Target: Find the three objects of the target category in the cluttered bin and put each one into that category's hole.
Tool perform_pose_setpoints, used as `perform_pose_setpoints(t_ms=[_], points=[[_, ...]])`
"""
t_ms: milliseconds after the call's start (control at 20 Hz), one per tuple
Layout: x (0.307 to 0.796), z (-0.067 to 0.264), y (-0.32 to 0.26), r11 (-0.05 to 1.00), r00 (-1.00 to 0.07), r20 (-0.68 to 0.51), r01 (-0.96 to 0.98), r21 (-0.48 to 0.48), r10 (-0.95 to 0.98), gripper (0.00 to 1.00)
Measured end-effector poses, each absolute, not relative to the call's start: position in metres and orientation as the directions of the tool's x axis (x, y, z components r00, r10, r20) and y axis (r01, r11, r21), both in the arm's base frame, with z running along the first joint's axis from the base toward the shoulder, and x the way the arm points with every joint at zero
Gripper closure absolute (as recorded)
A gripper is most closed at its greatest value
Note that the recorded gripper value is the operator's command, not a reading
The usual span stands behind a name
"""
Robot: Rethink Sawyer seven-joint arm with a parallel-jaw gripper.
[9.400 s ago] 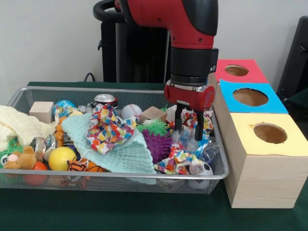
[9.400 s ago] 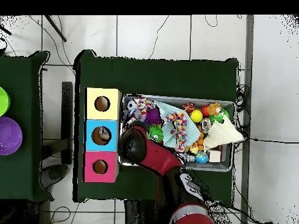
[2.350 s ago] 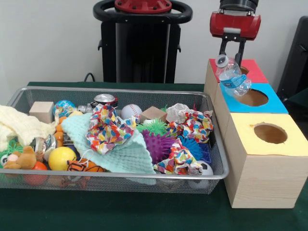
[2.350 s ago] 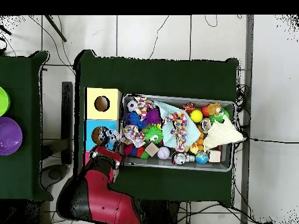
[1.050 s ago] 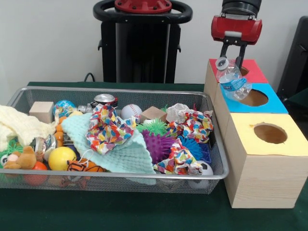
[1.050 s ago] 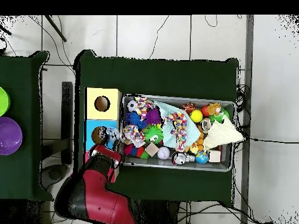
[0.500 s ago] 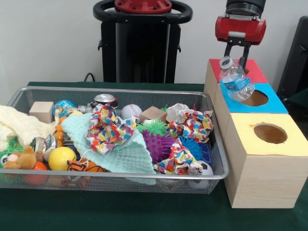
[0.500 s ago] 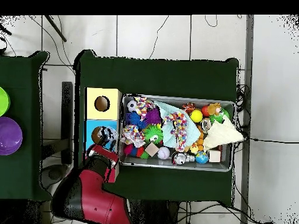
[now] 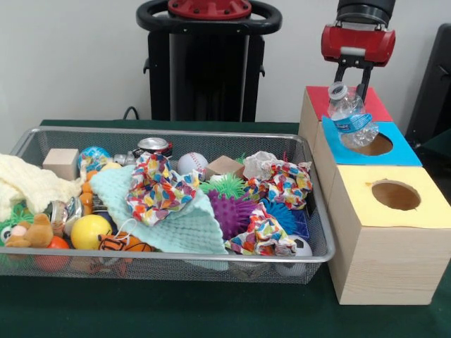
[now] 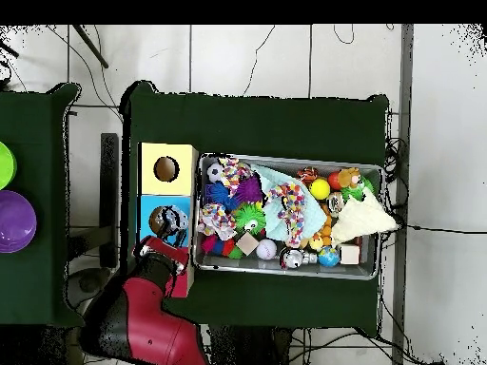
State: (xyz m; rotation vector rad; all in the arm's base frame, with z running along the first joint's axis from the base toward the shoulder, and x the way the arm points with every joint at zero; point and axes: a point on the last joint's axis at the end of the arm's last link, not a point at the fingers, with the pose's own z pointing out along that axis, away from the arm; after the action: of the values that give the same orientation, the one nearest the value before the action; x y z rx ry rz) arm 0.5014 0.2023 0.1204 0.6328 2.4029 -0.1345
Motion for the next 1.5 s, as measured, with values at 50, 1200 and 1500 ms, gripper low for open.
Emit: perform_pose_setpoints(t_ms=[50,1200,1500], points=[[0.501,0.121,0.203,0.878,-0.678,-0.612,0.474,0.061,0.409,1.0],[0.487,0.099,0.221,0.874,-0.695,-0.591,0.485,0.037,0.41,1.0],[0.485,0.094,0.225,0.873,-0.695,-0.592,0.487,0.031,0.409,1.0]])
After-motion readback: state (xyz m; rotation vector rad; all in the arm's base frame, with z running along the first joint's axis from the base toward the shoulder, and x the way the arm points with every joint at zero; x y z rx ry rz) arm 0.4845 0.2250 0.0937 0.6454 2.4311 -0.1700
